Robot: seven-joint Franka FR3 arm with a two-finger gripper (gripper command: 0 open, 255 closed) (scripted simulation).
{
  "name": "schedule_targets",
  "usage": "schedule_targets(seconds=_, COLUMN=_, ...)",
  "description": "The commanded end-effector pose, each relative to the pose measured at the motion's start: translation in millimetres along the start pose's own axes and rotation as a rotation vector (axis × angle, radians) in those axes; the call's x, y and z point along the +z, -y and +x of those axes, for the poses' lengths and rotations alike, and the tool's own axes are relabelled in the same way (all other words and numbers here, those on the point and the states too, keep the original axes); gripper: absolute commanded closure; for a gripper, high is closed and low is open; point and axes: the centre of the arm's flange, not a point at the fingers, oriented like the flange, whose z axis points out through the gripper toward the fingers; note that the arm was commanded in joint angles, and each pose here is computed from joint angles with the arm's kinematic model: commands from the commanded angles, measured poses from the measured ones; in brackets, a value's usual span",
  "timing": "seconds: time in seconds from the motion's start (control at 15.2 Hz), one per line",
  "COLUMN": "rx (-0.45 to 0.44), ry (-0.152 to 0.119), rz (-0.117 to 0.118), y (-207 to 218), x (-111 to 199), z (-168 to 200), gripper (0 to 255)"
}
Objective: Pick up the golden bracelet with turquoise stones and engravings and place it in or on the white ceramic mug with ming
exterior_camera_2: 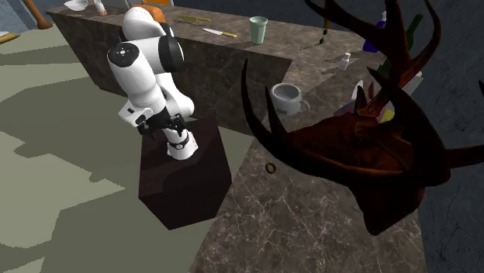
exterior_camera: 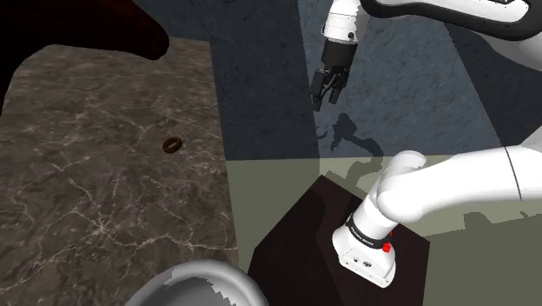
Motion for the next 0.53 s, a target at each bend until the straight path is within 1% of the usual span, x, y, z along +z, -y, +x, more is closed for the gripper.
schedule_targets(seconds=0.0, rx=0.000, ry=0.000, rz=0.000, y=0, x=0, z=0, gripper=0)
schedule_targets(seconds=0.46, rx=0.044, ry=-0.007, rz=0.001, y=87, x=7, z=29, gripper=0)
